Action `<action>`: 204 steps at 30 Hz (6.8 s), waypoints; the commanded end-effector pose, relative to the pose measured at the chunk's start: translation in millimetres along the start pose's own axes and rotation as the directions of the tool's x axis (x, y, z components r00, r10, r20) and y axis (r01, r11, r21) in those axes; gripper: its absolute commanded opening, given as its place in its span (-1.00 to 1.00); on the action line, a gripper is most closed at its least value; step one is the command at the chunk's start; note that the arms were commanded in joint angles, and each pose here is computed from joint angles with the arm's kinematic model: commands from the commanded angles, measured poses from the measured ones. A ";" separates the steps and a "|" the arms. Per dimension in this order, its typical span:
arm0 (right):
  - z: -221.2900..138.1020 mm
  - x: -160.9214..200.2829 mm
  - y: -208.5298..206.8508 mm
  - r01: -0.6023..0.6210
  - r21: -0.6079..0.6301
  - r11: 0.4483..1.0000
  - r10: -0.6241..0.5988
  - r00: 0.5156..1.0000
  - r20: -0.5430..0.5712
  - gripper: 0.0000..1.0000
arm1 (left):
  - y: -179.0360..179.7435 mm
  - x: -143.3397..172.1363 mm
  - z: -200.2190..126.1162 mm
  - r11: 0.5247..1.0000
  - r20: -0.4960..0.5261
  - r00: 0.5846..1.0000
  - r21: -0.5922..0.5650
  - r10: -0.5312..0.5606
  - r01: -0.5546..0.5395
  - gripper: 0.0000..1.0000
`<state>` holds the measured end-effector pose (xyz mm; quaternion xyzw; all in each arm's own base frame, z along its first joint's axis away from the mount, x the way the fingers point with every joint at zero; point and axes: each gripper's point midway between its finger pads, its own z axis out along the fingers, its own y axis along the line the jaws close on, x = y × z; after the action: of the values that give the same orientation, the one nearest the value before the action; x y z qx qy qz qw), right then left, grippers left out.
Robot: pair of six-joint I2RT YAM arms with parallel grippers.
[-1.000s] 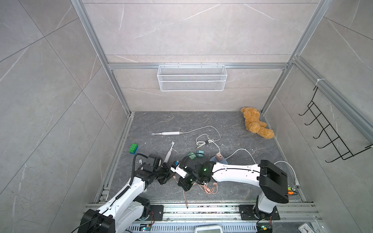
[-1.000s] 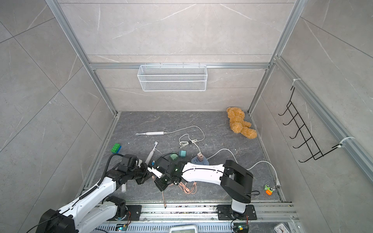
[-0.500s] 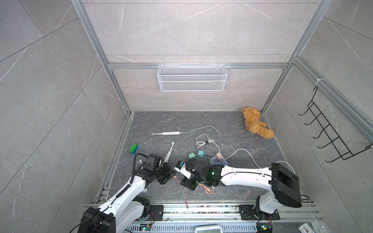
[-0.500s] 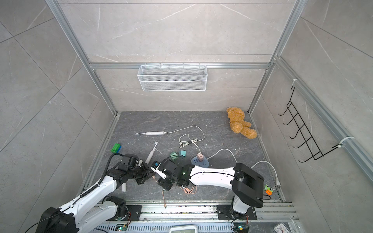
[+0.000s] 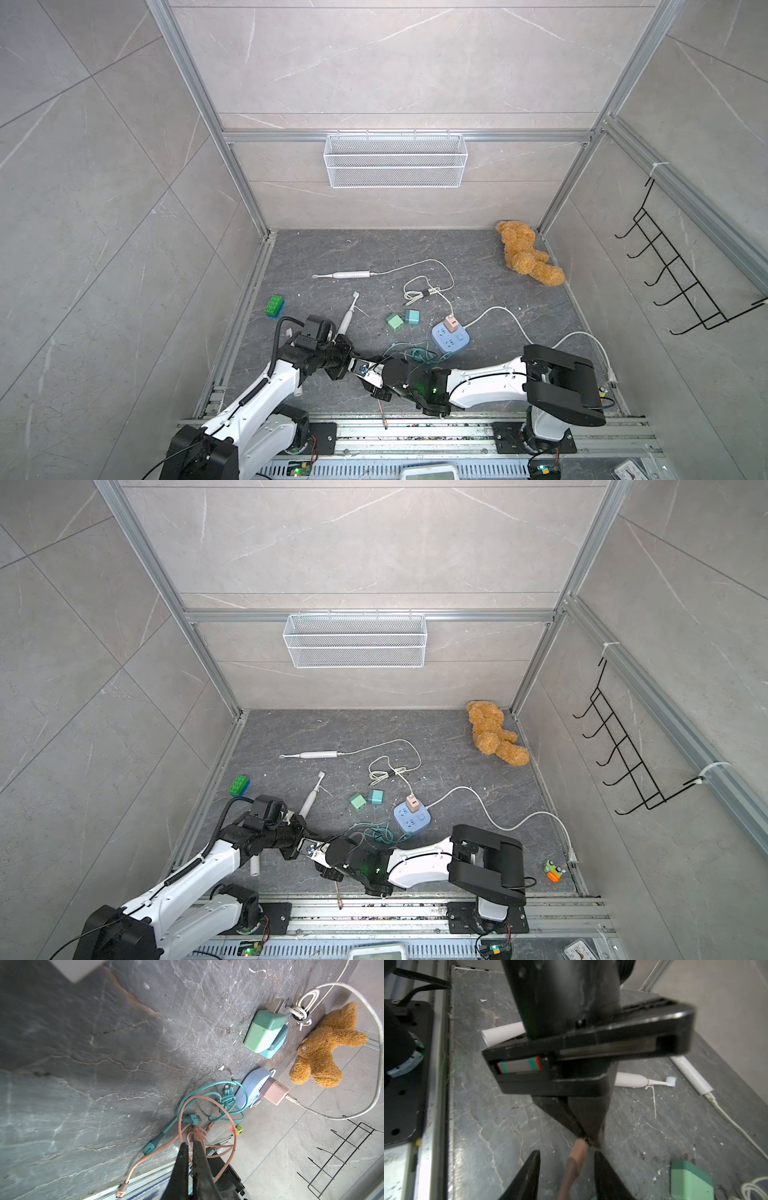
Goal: Charge the electric toothbrush
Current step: Pick up the charging cable from the center of the board, then pick up the plug from the center of the board, then insert the charging cable into the plug.
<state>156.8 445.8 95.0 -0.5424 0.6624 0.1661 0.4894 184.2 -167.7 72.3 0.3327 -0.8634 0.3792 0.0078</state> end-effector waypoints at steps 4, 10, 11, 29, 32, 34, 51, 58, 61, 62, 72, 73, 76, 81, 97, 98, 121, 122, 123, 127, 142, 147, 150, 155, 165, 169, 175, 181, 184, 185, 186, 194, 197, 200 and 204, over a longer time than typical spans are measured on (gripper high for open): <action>5.0 -11.5 -14.7 0.037 0.109 0.993 -0.044 0.996 0.071 -0.26 | -9.3 7.3 -4.4 1.000 -0.030 1.000 0.030 -0.010 0.010 -1.00; -1.9 -4.9 -16.6 0.063 0.128 0.990 -0.070 0.996 0.050 -0.41 | -7.0 6.0 -4.1 1.000 -0.022 1.000 0.023 -0.020 0.021 -1.00; -3.3 -3.0 -16.3 0.065 0.128 0.990 -0.071 0.996 0.046 -0.40 | -7.2 5.8 -4.0 0.999 -0.021 0.999 0.024 -0.023 0.024 -1.00; -7.8 -12.2 -16.5 0.093 0.182 0.979 -0.106 0.992 0.063 -0.44 | -2.8 5.3 -2.1 0.998 -0.025 0.998 0.024 -0.049 0.050 -1.00; -8.2 -10.9 -16.6 0.099 0.188 0.977 -0.112 0.992 0.060 -0.49 | -3.0 5.5 -2.5 0.998 -0.024 0.999 0.026 -0.049 0.050 -1.00; -8.6 -10.2 -17.0 0.099 0.194 0.976 -0.112 0.992 0.060 -0.50 | -2.4 5.4 -2.1 0.998 -0.024 0.998 0.025 -0.049 0.050 -1.00; -4.3 -12.6 -13.5 0.124 0.213 0.969 -0.139 0.988 0.060 -0.66 | -2.5 6.0 -1.4 0.998 -0.029 0.998 0.033 -0.059 0.060 -1.00; -8.0 -11.7 -17.7 0.116 0.229 0.966 -0.132 0.990 0.055 -1.00 | -7.5 5.1 -3.4 0.998 -0.028 0.998 0.047 -0.047 0.048 -1.00; -14.5 -15.7 -22.9 0.102 0.245 0.964 -0.122 0.990 0.068 -1.00 | -14.3 2.9 -9.7 0.998 -0.013 1.000 0.060 -0.024 0.024 -0.85; -17.0 -16.9 -24.3 0.097 0.248 0.964 -0.119 0.990 0.072 -1.00 | -16.7 1.8 -12.7 0.998 -0.006 1.000 0.063 -0.015 0.016 -0.71; -78.7 -15.7 -58.4 -0.238 0.130 0.962 0.216 0.963 0.163 -1.00 | -41.6 -20.4 -62.5 0.989 0.190 0.972 0.021 0.139 -0.146 0.98; -87.3 -16.0 -62.9 -0.294 0.094 0.951 0.274 0.945 0.179 -1.00 | -43.5 -21.9 -62.7 0.989 0.194 0.971 0.018 0.143 -0.149 0.98; -111.2 -17.0 -75.4 -0.437 -0.026 0.899 0.431 0.874 0.225 -1.00 | -45.7 -29.3 -61.5 0.990 0.215 0.966 -0.005 0.140 -0.143 0.98; -138.8 -18.9 -85.0 -0.568 -0.173 0.805 0.593 0.763 0.257 -1.00 | -53.4 -38.2 -62.6 0.989 0.275 0.950 -0.040 0.149 -0.144 0.99; -166.0 -8.9 -98.0 -0.678 -0.275 0.682 0.731 0.621 0.283 -1.00 | -98.5 -46.1 -17.8 0.968 0.312 0.919 -0.142 0.242 -0.207 0.96; -165.6 -4.1 -102.7 -0.688 -0.234 0.687 0.725 0.628 0.283 -1.00 | -101.9 -46.2 -13.5 0.967 0.308 0.919 -0.148 0.245 -0.208 0.97; -177.2 34.0 -125.3 -0.610 0.066 0.790 0.588 0.783 0.200 -1.00 | -126.1 -54.1 99.1 0.914 0.160 0.950 -0.354 0.268 -0.199 0.82; -177.0 34.0 -124.6 -0.609 0.062 0.791 0.589 0.784 0.199 -1.00 | -124.1 -54.6 101.7 0.910 0.155 0.951 -0.365 0.267 -0.196 0.79; -177.2 32.6 -124.2 -0.608 0.056 0.792 0.588 0.784 0.200 -1.00 | -122.7 -55.2 104.3 0.907 0.151 0.952 -0.374 0.266 -0.194 0.76; -178.4 29.7 -122.2 -0.605 0.039 0.795 0.587 0.784 0.202 -1.00 | -117.2 -60.4 108.9 0.884 0.149 0.950 -0.428 0.276 -0.190 0.68; -176.9 24.8 -115.4 -0.604 -0.006 0.797 0.594 0.782 0.189 -1.00 | -92.4 -57.6 125.1 0.838 0.063 0.963 -0.510 0.260 -0.193 0.32; -174.8 26.1 -114.2 -0.604 -0.007 0.797 0.596 0.784 0.174 -1.00 | -87.3 -55.3 129.3 0.832 0.040 0.965 -0.518 0.258 -0.201 0.24; -174.5 25.8 -114.2 -0.604 -0.006 0.797 0.596 0.785 0.171 -1.00 | -88.5 -55.0 130.2 0.832 0.034 0.964 -0.514 0.263 -0.209 0.16; -174.2 26.2 -114.7 -0.604 -0.002 0.797 0.595 0.786 0.168 -1.00 | -86.3 -54.0 130.5 0.829 0.023 0.964 -0.515 0.266 -0.217 0.12; -170.0 27.3 -113.2 -0.603 -0.003 0.798 0.597 0.788 0.149 -1.00 | -80.3 -43.9 137.6 0.826 -0.013 0.964 -0.512 0.267 -0.236 0.02; -170.9 26.7 -113.6 -0.603 -0.002 0.797 0.597 0.788 0.150 -1.00 | -76.8 -43.5 133.6 0.817 -0.020 0.961 -0.523 0.275 -0.245 -0.09; -170.0 27.9 -113.2 -0.605 0.000 0.796 0.598 0.788 0.145 -1.00 | -80.9 -44.4 111.3 0.818 -0.019 0.954 -0.511 0.299 -0.266 -0.58; -167.4 25.7 -111.1 -0.600 -0.017 0.800 0.596 0.790 0.143 -1.00 | -108.5 -50.0 61.9 0.893 0.038 0.952 -0.361 0.302 -0.269 -1.00; -166.0 22.6 -111.6 -0.600 -0.022 0.799 0.596 0.789 0.149 -1.00 | -125.6 -43.3 43.0 0.917 0.051 0.945 -0.264 0.323 -0.299 -1.00; -165.4 22.2 -112.5 -0.604 -0.021 0.797 0.599 0.786 0.153 -1.00 | -132.4 -40.4 37.9 0.923 0.060 0.941 -0.221 0.334 -0.314 -1.00; -165.5 19.8 -113.7 -0.607 -0.023 0.794 0.602 0.781 0.162 -1.00 | -138.1 -38.1 33.6 0.929 0.075 0.937 -0.176 0.341 -0.324 -1.00; -167.2 -8.5 -121.6 -0.643 -0.087 0.761 0.640 0.722 0.262 -1.00 | -200.6 -10.4 -2.3 0.850 0.189 0.902 0.303 0.388 -0.430 -1.00; -170.3 -21.4 -125.2 -0.665 -0.127 0.736 0.667 0.680 0.304 -1.00 | -222.7 4.2 -22.9 0.752 0.227 0.891 0.478 0.393 -0.453 -1.00; -181.0 -38.9 -133.4 -0.689 -0.170 0.705 0.693 0.617 0.373 -1.00 | -237.0 15.0 -44.3 0.647 0.280 0.872 0.588 0.401 -0.486 -1.00; -197.0 -56.6 -149.1 -0.743 -0.223 0.631 0.739 0.489 0.463 -1.00 | -252.3 27.5 -76.2 0.477 0.370 0.843 0.702 0.390 -0.529 -1.00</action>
<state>186.4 281.4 231.2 -0.2021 0.7203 0.4383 0.4982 295.9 -256.5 211.2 0.1505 -0.7725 0.5744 -0.2252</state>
